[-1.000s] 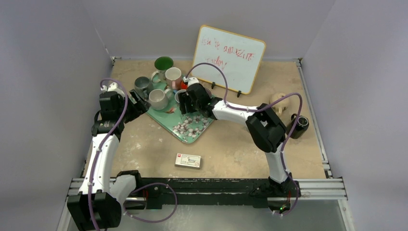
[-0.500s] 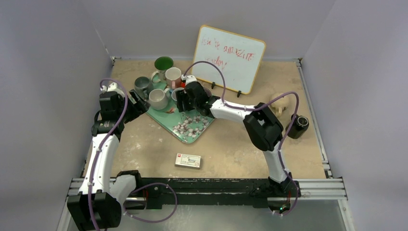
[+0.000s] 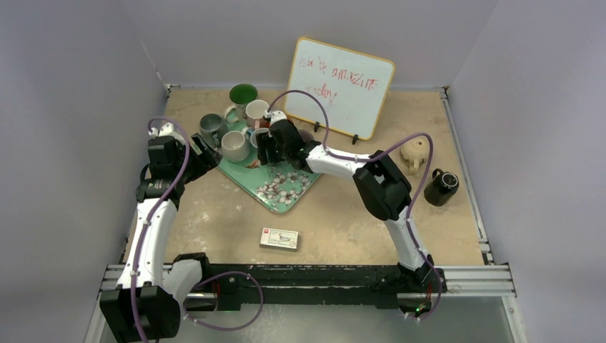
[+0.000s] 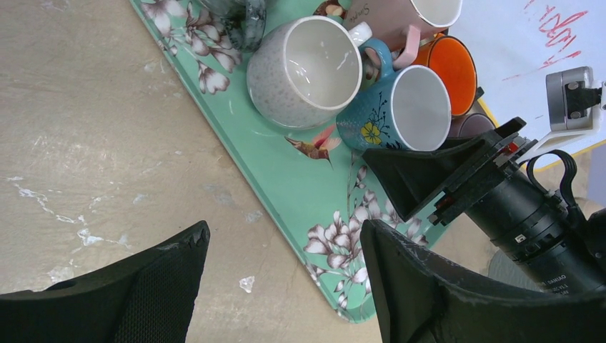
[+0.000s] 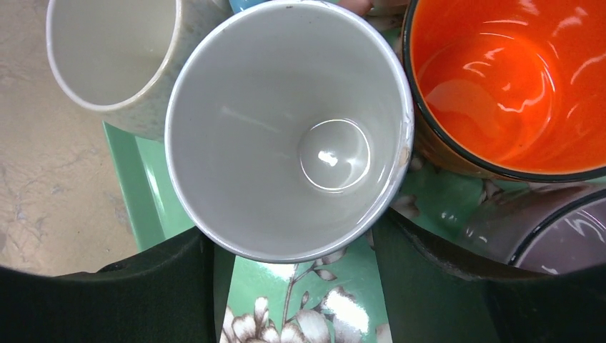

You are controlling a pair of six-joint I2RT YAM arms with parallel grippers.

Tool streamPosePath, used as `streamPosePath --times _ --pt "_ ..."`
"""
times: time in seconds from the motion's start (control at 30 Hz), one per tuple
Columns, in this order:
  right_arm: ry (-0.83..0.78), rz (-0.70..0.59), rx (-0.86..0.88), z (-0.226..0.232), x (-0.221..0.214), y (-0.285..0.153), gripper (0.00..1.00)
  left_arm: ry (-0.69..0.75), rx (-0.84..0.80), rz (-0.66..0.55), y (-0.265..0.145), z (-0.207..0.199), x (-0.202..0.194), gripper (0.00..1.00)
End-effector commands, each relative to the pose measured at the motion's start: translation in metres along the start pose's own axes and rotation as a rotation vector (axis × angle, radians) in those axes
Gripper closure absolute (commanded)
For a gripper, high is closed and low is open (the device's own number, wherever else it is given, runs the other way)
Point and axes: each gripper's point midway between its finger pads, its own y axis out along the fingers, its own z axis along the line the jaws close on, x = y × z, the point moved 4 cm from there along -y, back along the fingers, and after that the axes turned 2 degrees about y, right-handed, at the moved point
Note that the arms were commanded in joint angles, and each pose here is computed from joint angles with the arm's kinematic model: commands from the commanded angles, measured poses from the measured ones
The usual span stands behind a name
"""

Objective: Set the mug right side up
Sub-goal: Move the cup to the tray.

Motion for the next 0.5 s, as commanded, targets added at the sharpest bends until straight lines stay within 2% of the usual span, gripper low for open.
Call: streamPosePath --times 0.0,0.47 --pt "0.009 -0.047 0.044 0.014 0.022 0.000 0.31 -0.016 0.003 -0.029 -0.004 -0.001 0.005 0.24" --pt "0.005 -0.068 0.057 0.020 0.035 -0.003 0.26 -0.009 0.005 -0.035 -0.005 -0.001 0.006 0.24"
